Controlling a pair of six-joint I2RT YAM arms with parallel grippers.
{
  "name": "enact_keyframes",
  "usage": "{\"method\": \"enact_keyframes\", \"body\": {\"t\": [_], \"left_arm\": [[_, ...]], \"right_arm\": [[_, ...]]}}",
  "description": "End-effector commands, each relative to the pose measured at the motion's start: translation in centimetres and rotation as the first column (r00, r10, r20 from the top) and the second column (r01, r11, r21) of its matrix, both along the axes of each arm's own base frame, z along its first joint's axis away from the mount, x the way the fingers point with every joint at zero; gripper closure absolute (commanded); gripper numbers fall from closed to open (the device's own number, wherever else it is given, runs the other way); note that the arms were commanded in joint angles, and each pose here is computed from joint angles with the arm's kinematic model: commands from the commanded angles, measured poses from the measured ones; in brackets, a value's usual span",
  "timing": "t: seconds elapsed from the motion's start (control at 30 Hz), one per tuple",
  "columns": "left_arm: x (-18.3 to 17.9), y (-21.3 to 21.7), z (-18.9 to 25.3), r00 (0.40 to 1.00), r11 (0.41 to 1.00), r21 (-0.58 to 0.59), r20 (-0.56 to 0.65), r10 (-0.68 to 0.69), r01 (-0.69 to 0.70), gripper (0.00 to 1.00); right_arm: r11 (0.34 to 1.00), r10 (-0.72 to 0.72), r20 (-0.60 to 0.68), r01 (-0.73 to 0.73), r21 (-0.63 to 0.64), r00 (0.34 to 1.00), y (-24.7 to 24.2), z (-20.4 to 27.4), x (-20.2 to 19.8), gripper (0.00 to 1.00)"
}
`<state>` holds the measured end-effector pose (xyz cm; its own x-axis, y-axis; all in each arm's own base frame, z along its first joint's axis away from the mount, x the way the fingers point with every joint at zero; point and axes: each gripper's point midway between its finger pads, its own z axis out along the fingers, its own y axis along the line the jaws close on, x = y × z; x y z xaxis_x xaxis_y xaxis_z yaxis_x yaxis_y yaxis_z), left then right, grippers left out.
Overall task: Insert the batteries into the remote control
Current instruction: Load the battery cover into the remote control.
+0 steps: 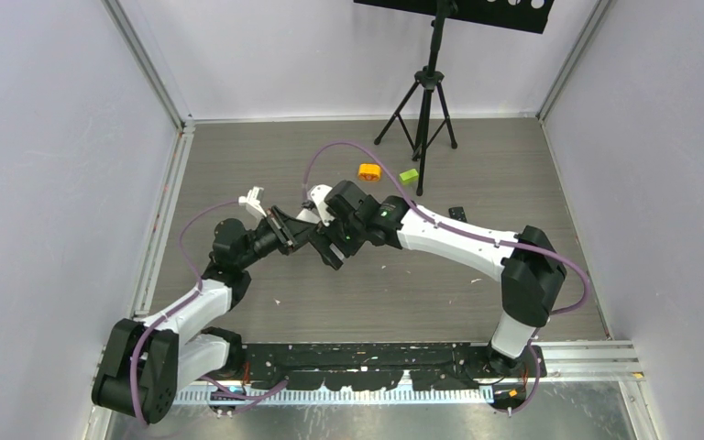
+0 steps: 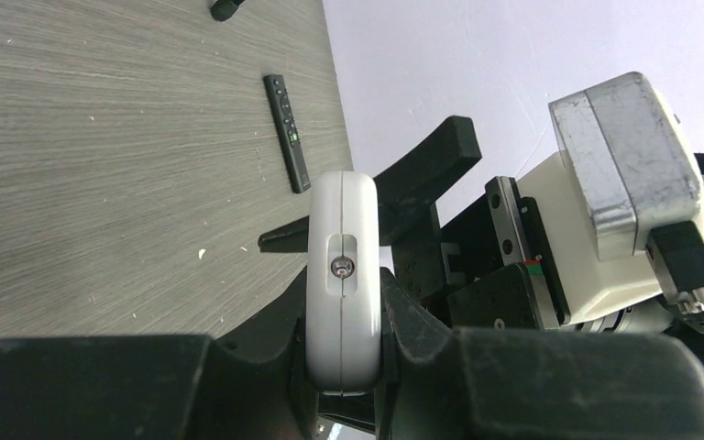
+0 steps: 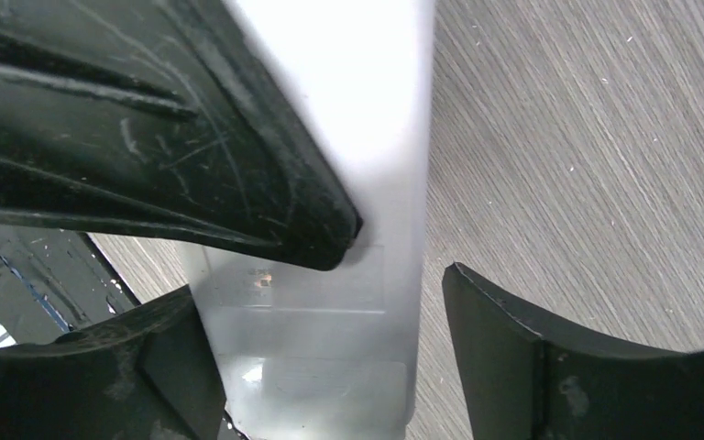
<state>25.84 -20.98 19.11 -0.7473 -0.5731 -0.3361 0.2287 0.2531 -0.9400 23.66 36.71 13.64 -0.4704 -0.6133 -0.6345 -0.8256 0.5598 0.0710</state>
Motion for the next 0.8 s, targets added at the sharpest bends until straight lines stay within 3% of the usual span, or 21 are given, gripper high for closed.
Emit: {"method": "enact_keyframes", "body": {"t": [0.0,0.23,0.43,0.5,0.63,0.77], "left_arm": [[0.0,-0.3,2.0,0.999,0.999,-0.027,0.038,-0.018,0.019,1.0],[0.3,-0.2,2.3,0.999,1.0,-0.027,0.04,-0.008,0.009,1.0],[0.5,-0.2,3.1,0.999,1.0,-0.029,0.051,-0.005,0.006,1.0],[0.5,-0.2,3.6,0.999,0.999,-0.042,0.05,-0.002,0.004,1.0],[0.5,0.0,5.0,0.999,0.997,-0.082,0.05,0.02,-0.016,1.0],[0.6,0.3,6.4,0.998,0.991,-0.129,0.046,0.048,-0.042,1.0]], "right_arm": [[0.994,-0.048,0.064,0.041,0.1,0.997,0.7,4.2,0.8,0.15],[0.97,-0.046,0.041,0.035,0.242,0.998,0.4,8.0,-0.5,0.09],[0.881,-0.14,-0.065,0.154,0.447,0.988,-1.8,11.6,-0.8,0.08],[0.809,-0.241,-0.121,0.268,0.523,0.963,-2.8,12.7,0.2,0.08],[0.578,-0.408,-0.347,0.533,0.618,0.845,-4.4,13.3,1.4,0.11],[0.383,-0.392,-0.536,0.663,0.643,0.747,-4.2,13.2,1.4,0.14]]}}
